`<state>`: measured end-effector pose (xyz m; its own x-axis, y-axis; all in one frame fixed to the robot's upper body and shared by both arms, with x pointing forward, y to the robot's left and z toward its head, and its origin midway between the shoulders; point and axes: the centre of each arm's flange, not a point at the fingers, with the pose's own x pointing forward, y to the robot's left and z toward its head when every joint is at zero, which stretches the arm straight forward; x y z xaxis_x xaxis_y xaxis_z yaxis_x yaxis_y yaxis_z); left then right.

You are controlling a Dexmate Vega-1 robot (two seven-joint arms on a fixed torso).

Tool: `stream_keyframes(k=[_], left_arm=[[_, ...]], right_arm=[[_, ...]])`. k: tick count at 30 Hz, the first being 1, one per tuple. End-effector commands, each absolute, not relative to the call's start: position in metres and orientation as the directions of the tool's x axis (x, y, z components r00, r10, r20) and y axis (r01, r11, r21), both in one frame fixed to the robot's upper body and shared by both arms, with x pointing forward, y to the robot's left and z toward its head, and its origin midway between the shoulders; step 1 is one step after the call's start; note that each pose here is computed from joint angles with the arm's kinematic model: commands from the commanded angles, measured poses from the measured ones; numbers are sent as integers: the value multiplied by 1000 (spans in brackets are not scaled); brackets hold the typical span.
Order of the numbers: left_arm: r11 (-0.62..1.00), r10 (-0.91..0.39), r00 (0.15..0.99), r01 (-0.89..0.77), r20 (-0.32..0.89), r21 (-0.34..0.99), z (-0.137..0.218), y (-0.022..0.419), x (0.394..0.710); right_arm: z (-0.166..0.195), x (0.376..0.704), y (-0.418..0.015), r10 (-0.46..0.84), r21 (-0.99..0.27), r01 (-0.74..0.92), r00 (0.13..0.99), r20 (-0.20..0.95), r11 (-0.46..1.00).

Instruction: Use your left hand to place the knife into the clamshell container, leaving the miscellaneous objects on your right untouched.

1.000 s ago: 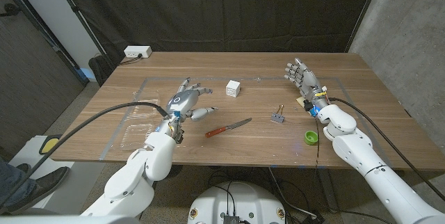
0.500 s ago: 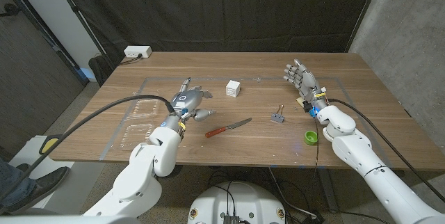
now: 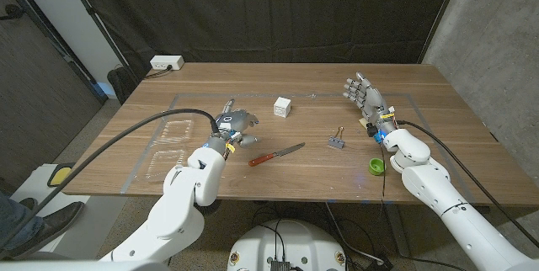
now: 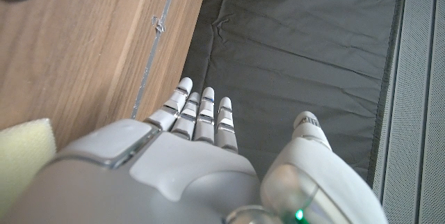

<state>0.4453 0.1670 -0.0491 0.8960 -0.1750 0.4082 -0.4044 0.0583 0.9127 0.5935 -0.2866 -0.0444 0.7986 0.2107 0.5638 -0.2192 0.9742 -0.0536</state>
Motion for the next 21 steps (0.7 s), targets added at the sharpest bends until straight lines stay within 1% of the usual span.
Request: stream_keyframes(k=[1, 13, 21], left_arm=[[24, -166, 917, -365, 363, 931, -56, 158, 451], [3, -204, 939, -281, 276, 960, -57, 153, 462], [-39, -219, 945, -258, 244, 965, -59, 141, 464]], right_arm=[[-49, 592, -285, 207, -49, -218, 803, 559, 975], [-51, 593, -285, 212, -49, -223, 805, 554, 974], [-49, 592, -285, 211, -51, -221, 802, 558, 974]])
